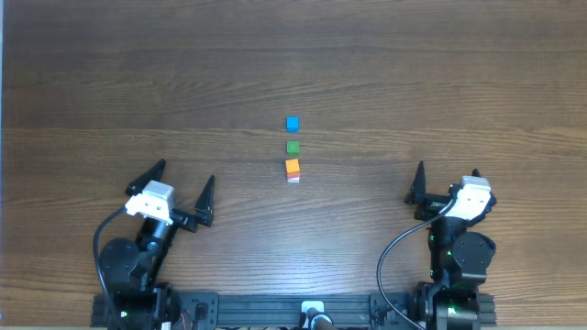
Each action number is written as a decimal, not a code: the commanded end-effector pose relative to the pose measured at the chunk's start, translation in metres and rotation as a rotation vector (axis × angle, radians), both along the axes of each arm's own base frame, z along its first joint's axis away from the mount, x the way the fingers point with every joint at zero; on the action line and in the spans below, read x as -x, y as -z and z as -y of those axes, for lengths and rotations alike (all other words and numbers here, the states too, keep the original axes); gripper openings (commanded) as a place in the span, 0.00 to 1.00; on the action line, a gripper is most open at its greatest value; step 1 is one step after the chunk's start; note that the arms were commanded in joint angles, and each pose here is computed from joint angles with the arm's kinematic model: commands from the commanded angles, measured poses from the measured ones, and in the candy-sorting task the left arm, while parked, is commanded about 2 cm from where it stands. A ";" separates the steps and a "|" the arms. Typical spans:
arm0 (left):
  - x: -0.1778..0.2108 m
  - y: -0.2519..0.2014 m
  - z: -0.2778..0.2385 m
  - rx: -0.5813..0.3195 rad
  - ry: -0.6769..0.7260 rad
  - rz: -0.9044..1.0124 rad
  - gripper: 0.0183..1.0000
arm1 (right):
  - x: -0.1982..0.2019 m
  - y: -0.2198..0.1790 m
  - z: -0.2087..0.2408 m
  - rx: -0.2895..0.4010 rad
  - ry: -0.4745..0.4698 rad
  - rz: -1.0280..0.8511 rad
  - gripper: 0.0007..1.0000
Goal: Stack Cubes
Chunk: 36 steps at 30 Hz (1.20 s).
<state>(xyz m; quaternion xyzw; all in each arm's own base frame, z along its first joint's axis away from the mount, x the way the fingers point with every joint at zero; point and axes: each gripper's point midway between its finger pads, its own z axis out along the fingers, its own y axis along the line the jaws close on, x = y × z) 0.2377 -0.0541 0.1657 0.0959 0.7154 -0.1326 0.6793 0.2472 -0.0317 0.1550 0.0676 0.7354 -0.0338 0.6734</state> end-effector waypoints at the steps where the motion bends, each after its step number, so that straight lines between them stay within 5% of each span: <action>1: 0.001 0.001 0.003 -0.011 0.019 0.004 1.00 | -0.002 -0.002 -0.020 -0.045 -0.112 0.012 0.99; 8: 0.001 0.001 0.003 -0.011 0.019 0.004 1.00 | 0.005 -0.032 -0.039 -0.097 -0.215 -0.016 0.99; 24: 0.001 0.001 0.003 -0.011 0.019 0.004 1.00 | 0.006 -0.159 -0.055 -0.138 -0.287 -0.217 0.99; 36: 0.001 0.001 0.003 -0.011 0.019 0.004 1.00 | -0.045 -0.114 -0.125 -0.210 -0.409 -0.680 0.99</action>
